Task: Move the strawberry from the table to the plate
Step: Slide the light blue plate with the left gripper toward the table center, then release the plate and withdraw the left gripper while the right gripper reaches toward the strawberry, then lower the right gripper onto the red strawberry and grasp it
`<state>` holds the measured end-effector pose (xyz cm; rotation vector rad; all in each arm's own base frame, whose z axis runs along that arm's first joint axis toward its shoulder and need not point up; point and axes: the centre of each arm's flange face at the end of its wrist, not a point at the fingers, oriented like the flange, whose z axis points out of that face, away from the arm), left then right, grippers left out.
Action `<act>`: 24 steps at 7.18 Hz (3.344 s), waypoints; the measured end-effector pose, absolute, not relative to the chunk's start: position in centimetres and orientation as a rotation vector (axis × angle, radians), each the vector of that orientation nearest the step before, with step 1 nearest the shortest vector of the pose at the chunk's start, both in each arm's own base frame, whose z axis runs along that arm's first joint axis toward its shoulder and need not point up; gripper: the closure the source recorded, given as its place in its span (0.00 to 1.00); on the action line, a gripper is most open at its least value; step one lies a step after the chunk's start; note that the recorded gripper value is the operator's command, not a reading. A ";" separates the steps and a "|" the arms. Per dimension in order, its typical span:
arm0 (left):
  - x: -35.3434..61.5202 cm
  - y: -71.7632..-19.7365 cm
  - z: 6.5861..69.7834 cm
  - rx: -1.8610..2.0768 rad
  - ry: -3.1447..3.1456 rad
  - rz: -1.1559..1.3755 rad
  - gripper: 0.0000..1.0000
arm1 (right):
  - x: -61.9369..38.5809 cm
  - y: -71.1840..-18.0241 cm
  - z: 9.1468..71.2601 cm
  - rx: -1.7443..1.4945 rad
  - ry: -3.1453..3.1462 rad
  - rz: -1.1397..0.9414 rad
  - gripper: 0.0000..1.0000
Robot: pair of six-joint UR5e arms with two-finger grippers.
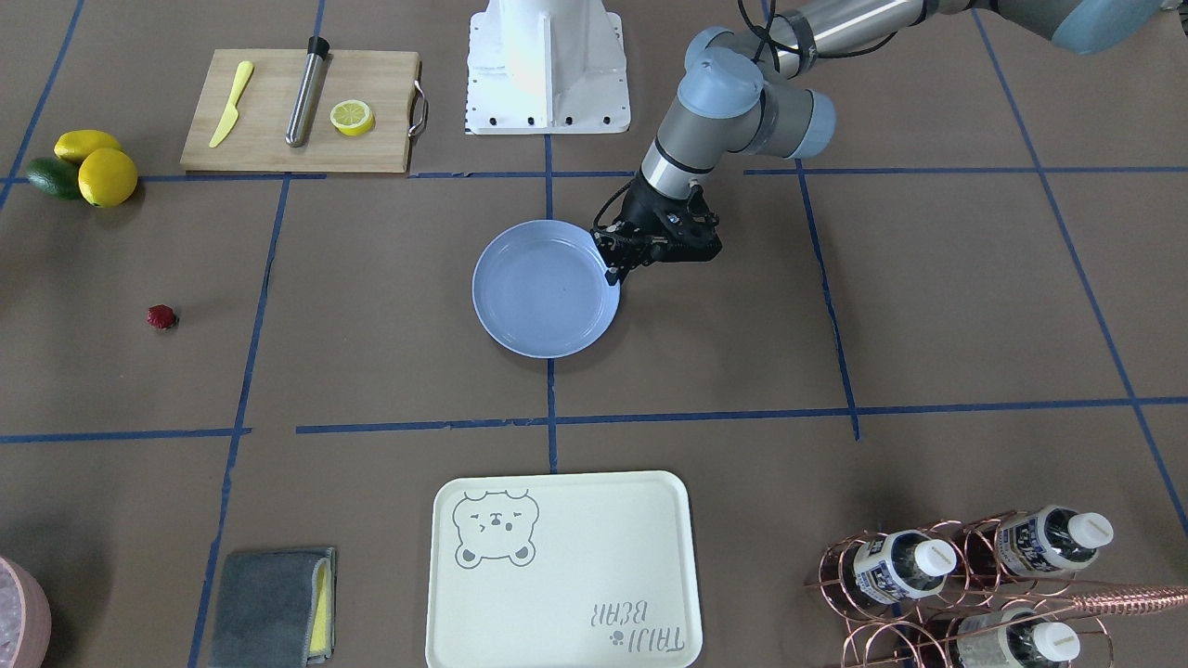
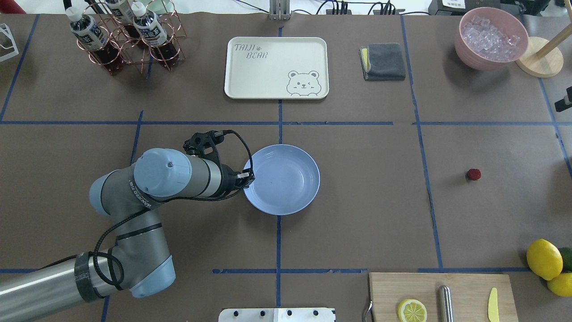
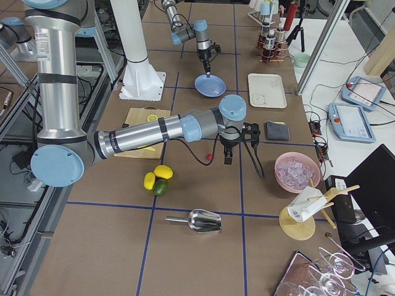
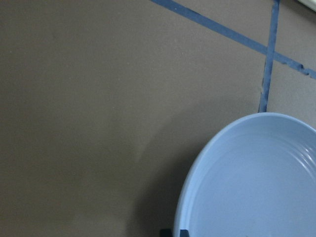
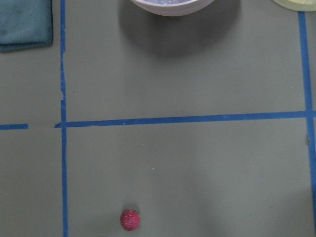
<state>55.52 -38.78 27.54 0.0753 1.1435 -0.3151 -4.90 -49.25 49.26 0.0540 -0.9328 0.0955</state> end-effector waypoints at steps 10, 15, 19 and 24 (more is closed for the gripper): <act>43.0 -44.0 23.3 0.182 1.045 -0.244 0.00 | -23.9 -42.2 54.5 0.099 -0.801 0.048 0.00; 40.2 -44.5 25.2 0.208 1.015 -0.238 0.00 | -28.0 -43.5 56.2 0.090 -0.770 0.011 0.40; 40.1 -44.6 25.2 0.209 1.015 -0.239 0.00 | -27.6 -43.1 56.7 0.078 -0.769 0.008 0.85; 38.5 -45.4 26.1 0.226 1.000 -0.245 0.00 | -26.3 -42.2 51.4 0.129 -0.833 -0.003 1.00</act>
